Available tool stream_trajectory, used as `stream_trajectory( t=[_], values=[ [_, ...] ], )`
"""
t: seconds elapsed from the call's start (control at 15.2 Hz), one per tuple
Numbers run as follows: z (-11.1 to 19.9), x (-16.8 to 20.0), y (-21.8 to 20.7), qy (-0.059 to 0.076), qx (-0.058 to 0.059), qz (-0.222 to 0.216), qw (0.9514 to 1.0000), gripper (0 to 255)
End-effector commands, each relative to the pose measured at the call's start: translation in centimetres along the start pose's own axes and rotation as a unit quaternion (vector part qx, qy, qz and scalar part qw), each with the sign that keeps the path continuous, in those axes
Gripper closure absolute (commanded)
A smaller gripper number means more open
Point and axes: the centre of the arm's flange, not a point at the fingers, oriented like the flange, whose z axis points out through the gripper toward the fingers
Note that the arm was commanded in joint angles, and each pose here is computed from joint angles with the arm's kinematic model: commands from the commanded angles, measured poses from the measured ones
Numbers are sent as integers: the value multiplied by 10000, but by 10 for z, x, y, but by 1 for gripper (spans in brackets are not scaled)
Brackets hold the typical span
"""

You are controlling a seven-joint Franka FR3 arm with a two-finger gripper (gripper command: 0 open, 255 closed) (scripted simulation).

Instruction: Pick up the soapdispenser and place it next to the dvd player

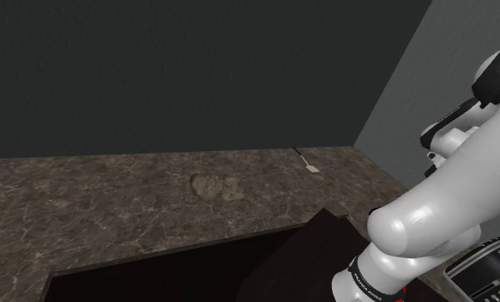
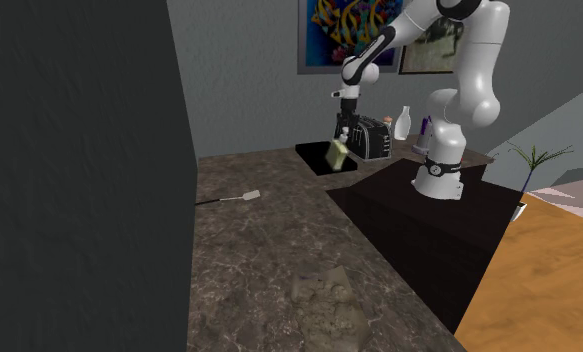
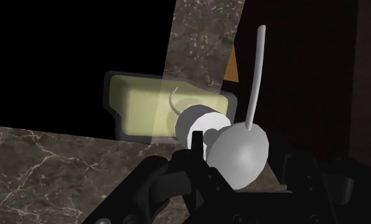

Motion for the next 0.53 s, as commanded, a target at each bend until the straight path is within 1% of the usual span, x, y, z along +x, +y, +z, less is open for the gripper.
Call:
stream_trajectory(
  t=[0.0,0.26,0.46],
  values=[
    [15,-3,-1,-38,54,15,10000,255],
    [37,-5,2,-38,54,15,10000,255],
    [37,-5,2,-38,54,15,10000,255]
  ],
)
